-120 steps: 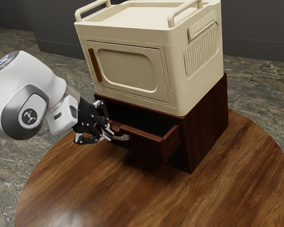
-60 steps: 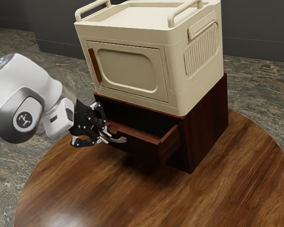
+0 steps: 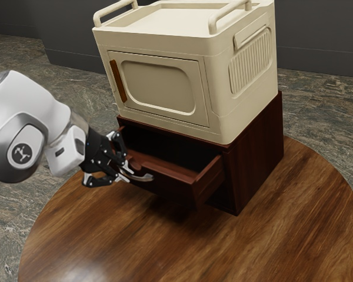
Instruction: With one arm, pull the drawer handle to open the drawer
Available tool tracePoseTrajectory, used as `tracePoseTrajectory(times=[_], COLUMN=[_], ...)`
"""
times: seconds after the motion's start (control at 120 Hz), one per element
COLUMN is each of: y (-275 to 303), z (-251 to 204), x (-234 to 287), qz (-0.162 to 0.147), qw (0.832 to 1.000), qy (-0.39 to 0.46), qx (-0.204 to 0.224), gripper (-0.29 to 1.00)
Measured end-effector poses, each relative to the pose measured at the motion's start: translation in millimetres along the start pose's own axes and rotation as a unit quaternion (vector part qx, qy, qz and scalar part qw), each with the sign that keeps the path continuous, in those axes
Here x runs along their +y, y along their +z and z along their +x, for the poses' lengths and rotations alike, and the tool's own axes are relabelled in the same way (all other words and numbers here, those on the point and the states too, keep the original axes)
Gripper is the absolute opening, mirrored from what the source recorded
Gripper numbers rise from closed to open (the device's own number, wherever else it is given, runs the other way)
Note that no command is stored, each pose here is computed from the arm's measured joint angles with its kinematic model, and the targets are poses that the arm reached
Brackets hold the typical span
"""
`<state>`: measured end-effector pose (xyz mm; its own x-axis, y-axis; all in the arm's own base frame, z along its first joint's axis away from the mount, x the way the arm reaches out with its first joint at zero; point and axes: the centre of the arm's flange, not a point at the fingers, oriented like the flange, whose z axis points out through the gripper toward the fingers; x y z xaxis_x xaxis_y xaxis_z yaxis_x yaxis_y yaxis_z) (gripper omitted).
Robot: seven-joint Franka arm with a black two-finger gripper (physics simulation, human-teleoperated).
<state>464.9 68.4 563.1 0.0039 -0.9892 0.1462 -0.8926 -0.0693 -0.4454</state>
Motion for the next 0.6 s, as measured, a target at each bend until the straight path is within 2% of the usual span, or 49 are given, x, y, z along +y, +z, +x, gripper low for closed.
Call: tracePoseTrajectory(times=[0.6], y=[-10], z=[2], x=[19], qz=[0.001], qw=[1.000], qy=[0.001], qx=[0.007], gripper=[0.02])
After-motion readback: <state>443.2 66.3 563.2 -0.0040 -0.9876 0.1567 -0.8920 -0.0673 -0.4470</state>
